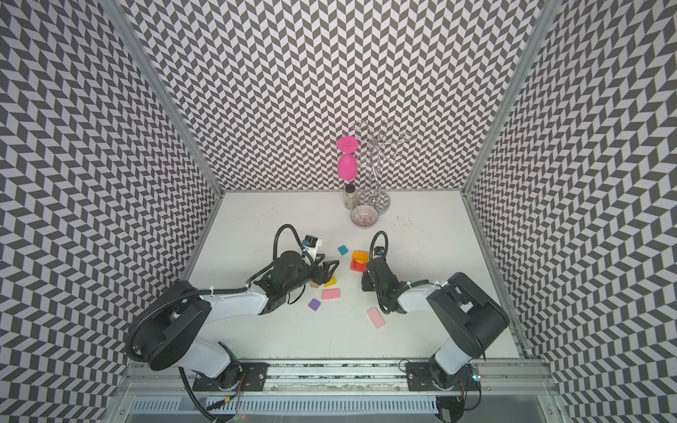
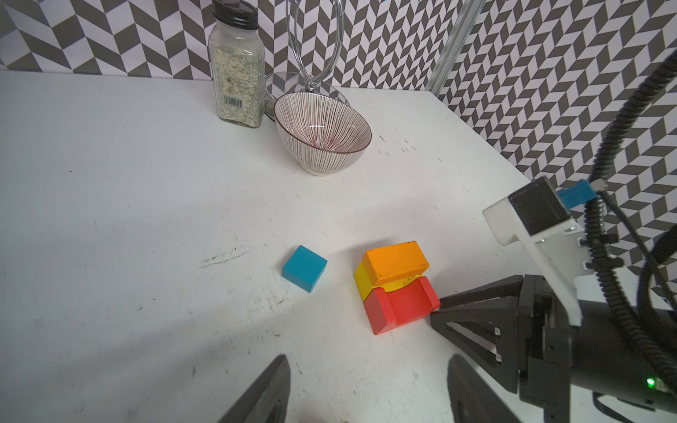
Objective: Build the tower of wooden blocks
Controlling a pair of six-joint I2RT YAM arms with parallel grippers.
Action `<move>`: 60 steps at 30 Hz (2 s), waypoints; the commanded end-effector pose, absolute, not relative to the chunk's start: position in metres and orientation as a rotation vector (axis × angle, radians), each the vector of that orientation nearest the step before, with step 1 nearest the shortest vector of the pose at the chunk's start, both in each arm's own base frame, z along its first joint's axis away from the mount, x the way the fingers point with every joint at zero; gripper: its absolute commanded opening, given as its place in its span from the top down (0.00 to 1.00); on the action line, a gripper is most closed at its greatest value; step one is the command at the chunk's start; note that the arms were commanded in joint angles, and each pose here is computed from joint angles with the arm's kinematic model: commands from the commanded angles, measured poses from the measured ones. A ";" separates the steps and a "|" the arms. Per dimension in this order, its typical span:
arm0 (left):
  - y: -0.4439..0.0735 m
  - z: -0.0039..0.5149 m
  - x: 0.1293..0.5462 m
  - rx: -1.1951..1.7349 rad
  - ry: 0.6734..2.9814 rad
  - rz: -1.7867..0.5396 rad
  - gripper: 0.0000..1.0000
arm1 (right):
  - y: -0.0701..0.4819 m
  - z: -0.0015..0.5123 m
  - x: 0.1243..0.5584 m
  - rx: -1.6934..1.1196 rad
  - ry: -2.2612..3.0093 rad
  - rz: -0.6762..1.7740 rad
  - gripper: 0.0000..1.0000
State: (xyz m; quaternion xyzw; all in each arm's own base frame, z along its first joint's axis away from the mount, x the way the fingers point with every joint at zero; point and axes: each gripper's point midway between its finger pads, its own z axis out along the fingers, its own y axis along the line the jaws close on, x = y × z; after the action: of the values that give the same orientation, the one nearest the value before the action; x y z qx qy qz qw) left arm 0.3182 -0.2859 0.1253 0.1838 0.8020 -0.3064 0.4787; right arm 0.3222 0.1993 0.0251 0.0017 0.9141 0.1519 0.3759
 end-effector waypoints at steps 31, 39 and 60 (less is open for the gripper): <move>-0.323 0.108 0.320 0.484 2.000 -0.877 0.82 | 0.176 0.062 0.321 0.083 2.238 0.315 0.69; -0.328 0.086 0.334 0.455 2.068 -0.798 0.89 | 0.153 0.069 0.312 0.134 2.202 0.255 0.66; -0.348 0.046 0.349 0.469 2.167 -0.695 0.98 | 0.144 0.071 0.307 0.160 2.184 0.264 0.64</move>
State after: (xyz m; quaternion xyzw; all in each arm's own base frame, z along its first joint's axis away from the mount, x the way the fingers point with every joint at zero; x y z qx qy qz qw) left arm 0.3485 -0.3477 0.0528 0.1879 0.8479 -0.2848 0.4058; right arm 0.3033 0.1460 0.0607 0.0523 0.8946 0.0986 0.4327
